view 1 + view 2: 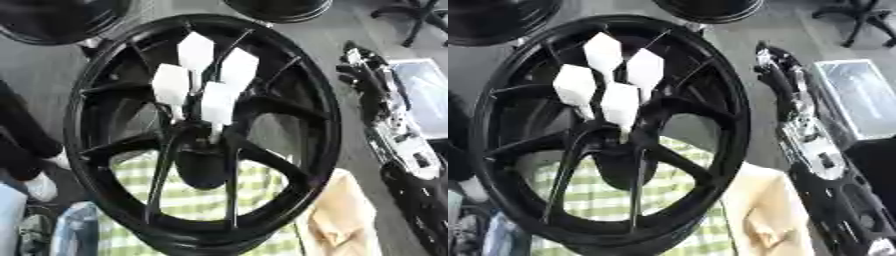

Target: Pull the pin out of the wheel hub.

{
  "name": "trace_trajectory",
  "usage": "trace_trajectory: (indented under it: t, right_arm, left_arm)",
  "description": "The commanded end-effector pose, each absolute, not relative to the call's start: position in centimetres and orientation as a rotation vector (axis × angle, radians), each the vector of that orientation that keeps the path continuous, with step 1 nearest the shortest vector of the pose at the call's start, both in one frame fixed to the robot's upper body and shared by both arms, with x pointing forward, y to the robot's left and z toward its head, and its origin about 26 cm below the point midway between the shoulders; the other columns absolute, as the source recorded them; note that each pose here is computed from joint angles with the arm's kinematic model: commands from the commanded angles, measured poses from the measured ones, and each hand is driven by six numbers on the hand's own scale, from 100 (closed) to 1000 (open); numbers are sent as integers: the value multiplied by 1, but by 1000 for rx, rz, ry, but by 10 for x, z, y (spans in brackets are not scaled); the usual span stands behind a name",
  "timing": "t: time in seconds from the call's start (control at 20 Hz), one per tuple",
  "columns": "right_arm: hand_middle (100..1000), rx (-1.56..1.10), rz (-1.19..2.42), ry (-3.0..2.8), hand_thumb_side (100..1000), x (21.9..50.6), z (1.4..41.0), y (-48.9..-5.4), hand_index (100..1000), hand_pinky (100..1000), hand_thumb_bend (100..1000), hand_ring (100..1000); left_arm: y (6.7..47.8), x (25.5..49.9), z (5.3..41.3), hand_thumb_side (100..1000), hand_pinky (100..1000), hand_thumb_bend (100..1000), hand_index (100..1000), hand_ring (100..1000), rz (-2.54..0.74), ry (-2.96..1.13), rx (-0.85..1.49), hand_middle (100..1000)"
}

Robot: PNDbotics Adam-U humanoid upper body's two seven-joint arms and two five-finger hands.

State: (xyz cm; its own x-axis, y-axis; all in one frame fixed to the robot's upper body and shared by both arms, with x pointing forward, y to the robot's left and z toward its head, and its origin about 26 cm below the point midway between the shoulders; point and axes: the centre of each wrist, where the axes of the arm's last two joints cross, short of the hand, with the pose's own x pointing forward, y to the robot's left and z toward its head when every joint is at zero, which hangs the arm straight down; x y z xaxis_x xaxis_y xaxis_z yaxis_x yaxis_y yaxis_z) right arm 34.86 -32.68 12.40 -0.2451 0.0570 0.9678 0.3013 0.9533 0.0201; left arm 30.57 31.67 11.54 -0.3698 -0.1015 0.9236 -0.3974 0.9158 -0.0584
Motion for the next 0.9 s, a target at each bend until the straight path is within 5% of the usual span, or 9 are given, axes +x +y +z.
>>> trace_trajectory:
  t: [0.05,0.45,0.9]
  right_arm:
    - [665,-277,-214,-1843,529,348,134,-329,801,786,228,720]
    - [664,-284,-207,-1827,531,347,130,-330,801,786,226,720]
    - [663,-291,-181,-1801,536,345,124,-332,800,786,222,719]
  left_arm:
    - [321,308,132,712,786,396,783,781,274,-1993,384,695]
    - [319,316,196,675,790,385,806,787,39,-2162,382,753]
    - [289,295,314,661,799,398,834,783,-808,-2179,446,746]
